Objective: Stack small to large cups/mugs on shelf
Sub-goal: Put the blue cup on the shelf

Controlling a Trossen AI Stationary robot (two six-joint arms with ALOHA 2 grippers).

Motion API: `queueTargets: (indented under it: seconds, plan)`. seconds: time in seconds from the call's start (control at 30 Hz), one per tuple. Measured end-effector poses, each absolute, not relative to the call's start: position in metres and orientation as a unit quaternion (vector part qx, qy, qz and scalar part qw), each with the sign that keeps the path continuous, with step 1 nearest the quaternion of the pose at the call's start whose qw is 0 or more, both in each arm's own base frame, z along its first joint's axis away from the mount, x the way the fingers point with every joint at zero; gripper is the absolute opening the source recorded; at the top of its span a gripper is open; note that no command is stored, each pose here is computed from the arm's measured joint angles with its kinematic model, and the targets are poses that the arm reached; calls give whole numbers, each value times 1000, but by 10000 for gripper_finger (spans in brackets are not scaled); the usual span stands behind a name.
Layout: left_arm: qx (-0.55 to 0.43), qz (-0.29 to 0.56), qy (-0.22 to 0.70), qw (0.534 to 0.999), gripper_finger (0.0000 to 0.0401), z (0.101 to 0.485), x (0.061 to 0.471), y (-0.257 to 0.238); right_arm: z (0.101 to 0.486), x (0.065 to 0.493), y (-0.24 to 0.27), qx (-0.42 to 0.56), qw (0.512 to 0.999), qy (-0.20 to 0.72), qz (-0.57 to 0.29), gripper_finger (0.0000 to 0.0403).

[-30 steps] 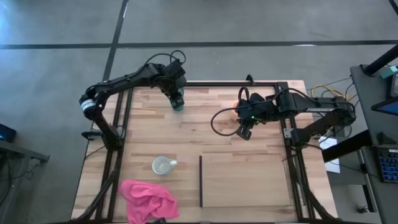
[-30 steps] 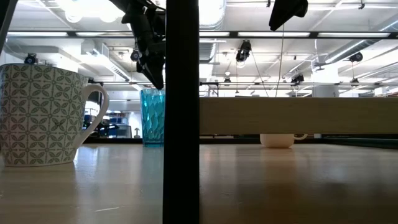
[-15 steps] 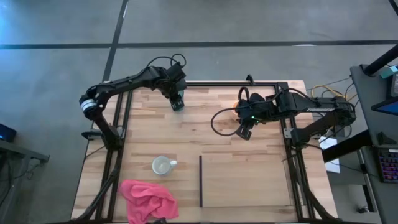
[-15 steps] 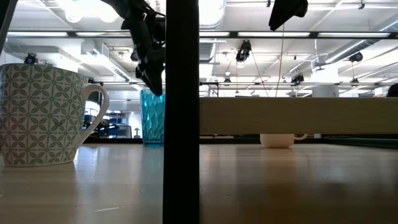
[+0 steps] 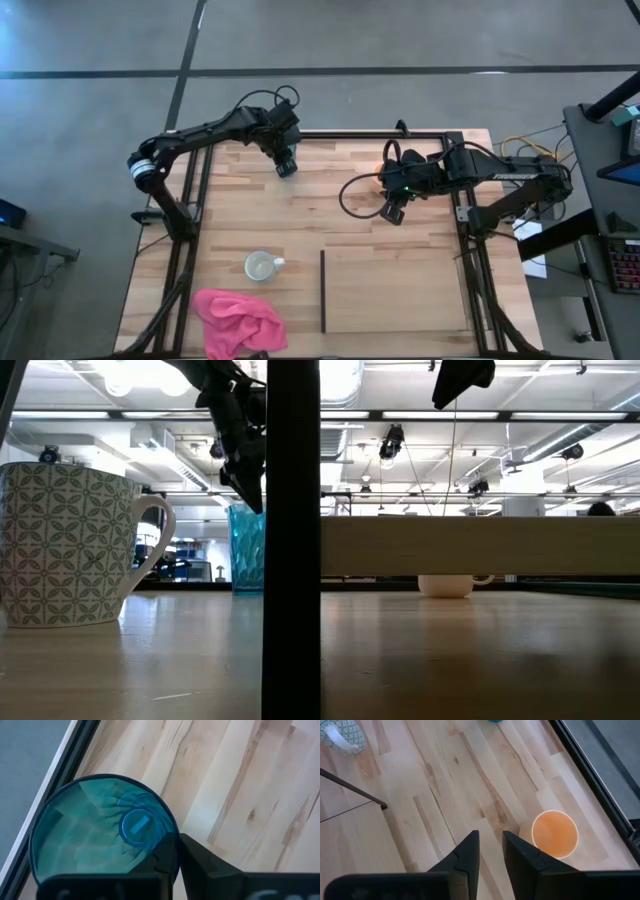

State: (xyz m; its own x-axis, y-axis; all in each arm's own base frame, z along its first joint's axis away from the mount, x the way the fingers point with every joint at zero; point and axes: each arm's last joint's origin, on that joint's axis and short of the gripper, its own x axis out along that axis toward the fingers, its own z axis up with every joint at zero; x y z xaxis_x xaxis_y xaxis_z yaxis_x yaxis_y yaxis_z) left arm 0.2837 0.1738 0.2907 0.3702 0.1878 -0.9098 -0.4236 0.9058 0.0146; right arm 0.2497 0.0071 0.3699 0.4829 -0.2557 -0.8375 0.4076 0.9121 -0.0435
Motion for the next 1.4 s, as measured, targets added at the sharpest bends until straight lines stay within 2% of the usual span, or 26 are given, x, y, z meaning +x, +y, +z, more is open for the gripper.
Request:
queueTargets:
  seconds: [0.27,0.5,0.77,1.07,1.4]
  plan:
    - [-96,159,531,827,1,308,292,154,370,250,7,81,857,470,-194,78]
    - [-54,119,485,865,0,349,309,120,370,250,7,73,857,467,-205,73]
    - [-4,50,432,900,0,389,324,66,370,250,6,67,857,464,-215,86]
    - [34,-36,402,914,0,407,328,6,370,249,6,66,857,464,-216,89]
    - [54,-119,350,928,0,418,331,-40,370,249,6,65,857,464,-215,82]
